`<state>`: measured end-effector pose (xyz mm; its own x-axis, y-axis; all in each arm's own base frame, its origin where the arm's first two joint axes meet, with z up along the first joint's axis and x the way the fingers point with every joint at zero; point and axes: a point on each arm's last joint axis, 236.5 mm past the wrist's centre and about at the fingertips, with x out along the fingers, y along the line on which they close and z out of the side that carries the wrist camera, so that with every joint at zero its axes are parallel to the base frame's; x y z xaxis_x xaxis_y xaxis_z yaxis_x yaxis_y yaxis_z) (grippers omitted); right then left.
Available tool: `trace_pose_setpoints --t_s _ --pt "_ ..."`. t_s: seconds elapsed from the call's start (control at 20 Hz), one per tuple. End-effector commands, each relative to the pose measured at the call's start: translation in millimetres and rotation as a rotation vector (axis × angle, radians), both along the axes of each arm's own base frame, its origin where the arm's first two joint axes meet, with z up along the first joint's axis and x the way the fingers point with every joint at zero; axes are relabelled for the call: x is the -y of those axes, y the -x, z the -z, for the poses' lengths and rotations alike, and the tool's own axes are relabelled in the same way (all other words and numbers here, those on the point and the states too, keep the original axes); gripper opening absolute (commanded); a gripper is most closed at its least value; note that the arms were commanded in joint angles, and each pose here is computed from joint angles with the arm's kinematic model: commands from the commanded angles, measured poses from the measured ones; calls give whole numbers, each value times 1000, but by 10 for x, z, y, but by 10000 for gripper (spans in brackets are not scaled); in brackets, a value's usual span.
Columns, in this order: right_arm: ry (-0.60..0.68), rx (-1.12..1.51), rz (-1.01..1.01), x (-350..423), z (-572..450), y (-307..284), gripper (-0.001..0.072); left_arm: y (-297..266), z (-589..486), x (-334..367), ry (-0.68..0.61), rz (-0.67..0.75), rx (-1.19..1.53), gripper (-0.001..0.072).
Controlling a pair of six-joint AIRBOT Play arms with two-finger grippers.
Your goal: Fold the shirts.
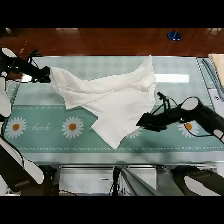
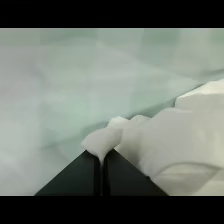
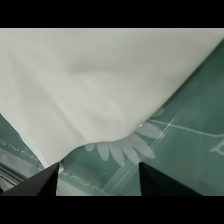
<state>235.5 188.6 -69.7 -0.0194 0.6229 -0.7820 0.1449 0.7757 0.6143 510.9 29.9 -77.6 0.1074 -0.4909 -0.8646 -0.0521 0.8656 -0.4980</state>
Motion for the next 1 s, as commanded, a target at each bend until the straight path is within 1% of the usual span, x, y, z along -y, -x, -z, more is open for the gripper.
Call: trace_pose_setpoints --t_s 0.0,0.15,0.3,0.35,0.4,0.45,0.5,0.55,0.7,0.85,0.95 --pt "3 11 57 -220 164 105 570 62 -25 29 12 32 -11 20" --pt "59 27 115 -211 273 14 570 62 -37 30 12 36 -7 20" --pt "75 13 226 -191 473 -172 567 33 -111 81 37 50 22 20" --pt "76 18 270 -181 528 -261 544 13 -146 101 48 47 33 21" --pt "75 28 319 -165 573 -358 441 -11 -177 110 51 45 47 20" --pt "70 36 373 -151 605 -456 318 -35 -202 116 53 41 59 20" --pt "63 40 411 -140 615 -522 98 -46 -236 131 61 39 66 20" --pt "53 54 431 -144 587 -581 19 -51 -270 149 69 39 72 20" --pt "-13 230 328 -289 65 -832 18 -126 -604 248 116 51 155 19" --pt "-116 573 312 -319 -1237 -1260 18 -248 -1329 265 175 6 312 18" --pt "-181 802 355 -142 -2287 -1414 18 -287 -1879 98 171 -89 420 17"
